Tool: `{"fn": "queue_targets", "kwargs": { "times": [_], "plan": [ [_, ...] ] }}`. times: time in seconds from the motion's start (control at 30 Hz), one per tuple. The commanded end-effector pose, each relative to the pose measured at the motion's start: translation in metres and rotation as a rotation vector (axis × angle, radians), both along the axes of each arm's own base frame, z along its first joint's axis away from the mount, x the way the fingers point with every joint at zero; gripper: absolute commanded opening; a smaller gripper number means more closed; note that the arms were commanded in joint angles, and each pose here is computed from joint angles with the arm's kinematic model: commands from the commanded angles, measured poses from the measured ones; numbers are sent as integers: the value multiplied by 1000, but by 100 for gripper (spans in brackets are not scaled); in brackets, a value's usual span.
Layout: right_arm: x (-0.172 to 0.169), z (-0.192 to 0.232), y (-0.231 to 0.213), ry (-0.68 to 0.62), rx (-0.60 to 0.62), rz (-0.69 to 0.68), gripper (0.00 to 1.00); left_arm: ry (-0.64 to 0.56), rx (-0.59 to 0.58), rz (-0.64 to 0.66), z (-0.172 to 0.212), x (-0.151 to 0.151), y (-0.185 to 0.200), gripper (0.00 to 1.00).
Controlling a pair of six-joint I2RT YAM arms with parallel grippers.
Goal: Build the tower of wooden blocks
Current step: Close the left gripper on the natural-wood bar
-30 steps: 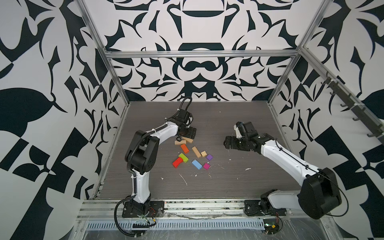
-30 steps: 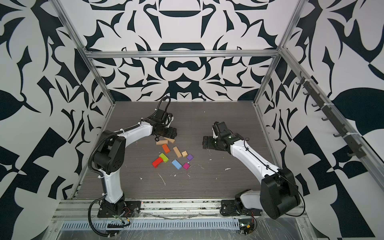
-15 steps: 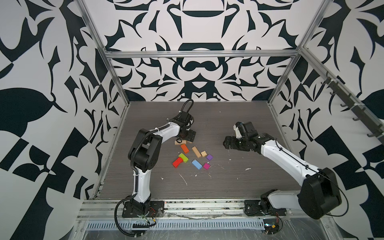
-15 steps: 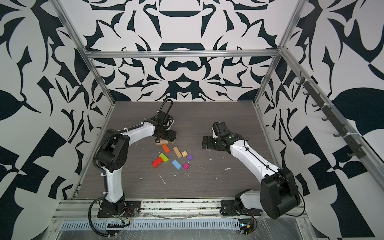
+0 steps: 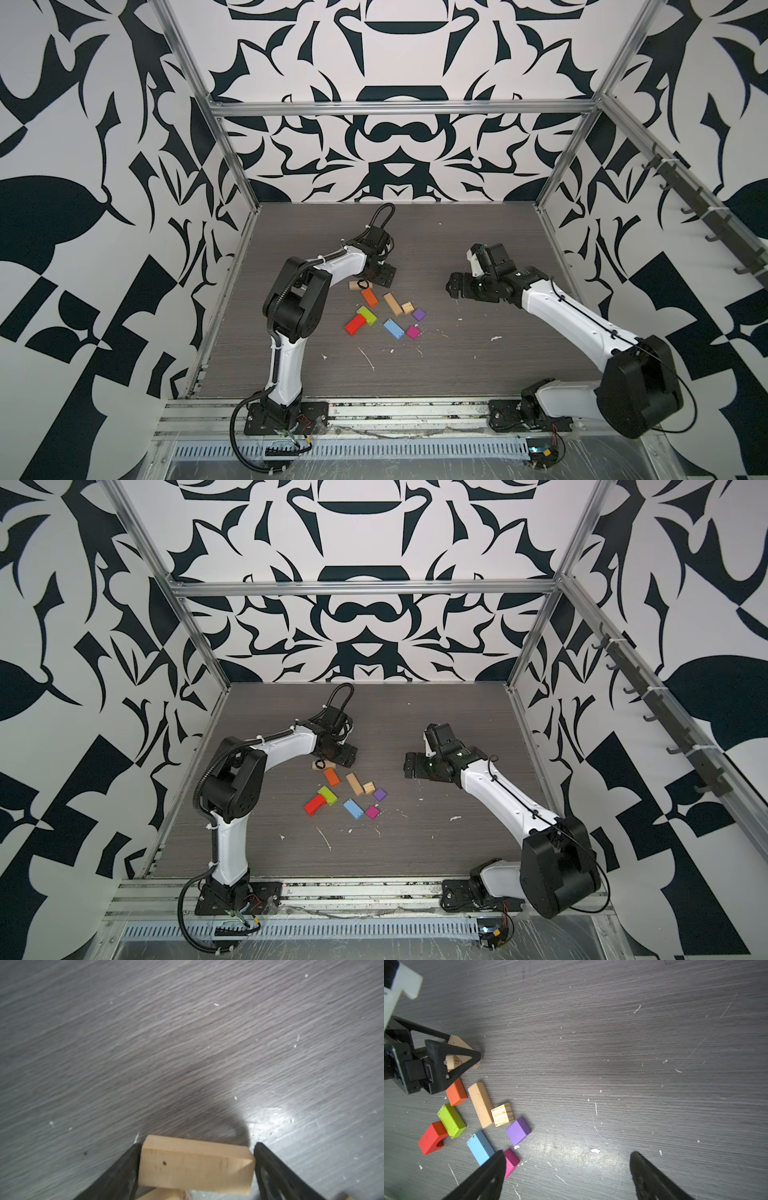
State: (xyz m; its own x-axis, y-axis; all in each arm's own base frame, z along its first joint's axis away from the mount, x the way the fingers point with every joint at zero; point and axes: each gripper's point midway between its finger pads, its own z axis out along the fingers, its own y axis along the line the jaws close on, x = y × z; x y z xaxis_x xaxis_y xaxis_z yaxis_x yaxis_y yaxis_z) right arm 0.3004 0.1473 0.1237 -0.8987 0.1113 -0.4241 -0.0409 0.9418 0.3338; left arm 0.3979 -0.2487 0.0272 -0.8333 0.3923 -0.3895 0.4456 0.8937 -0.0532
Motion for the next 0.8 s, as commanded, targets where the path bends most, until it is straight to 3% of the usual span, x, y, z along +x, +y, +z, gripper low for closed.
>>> {"fn": "queue_targets", "kwargs": {
  "times": [0.0, 0.1, 0.37, 0.53, 0.67, 0.77],
  "plan": [
    [-3, 8, 1, -22, 15, 5, 97, 38, 64, 4, -12, -8, 7, 89],
    [-4, 7, 2, -20, 16, 7, 96, 36, 72, -4, -12, -8, 6, 92],
    [-4, 8, 1, -24, 16, 6, 97, 44, 95, -17, -17, -12, 4, 87],
    [-4, 8, 1, -25, 14, 4, 97, 55, 101, -6, -22, -14, 1, 70],
    [-4, 9, -1, -28, 4, -1, 97, 66, 65, 33, -21, -14, -5, 68],
    [-5, 10, -3, -33, 1, -10, 97, 67, -2, 99, -9, -11, -13, 61]
  ]
}}
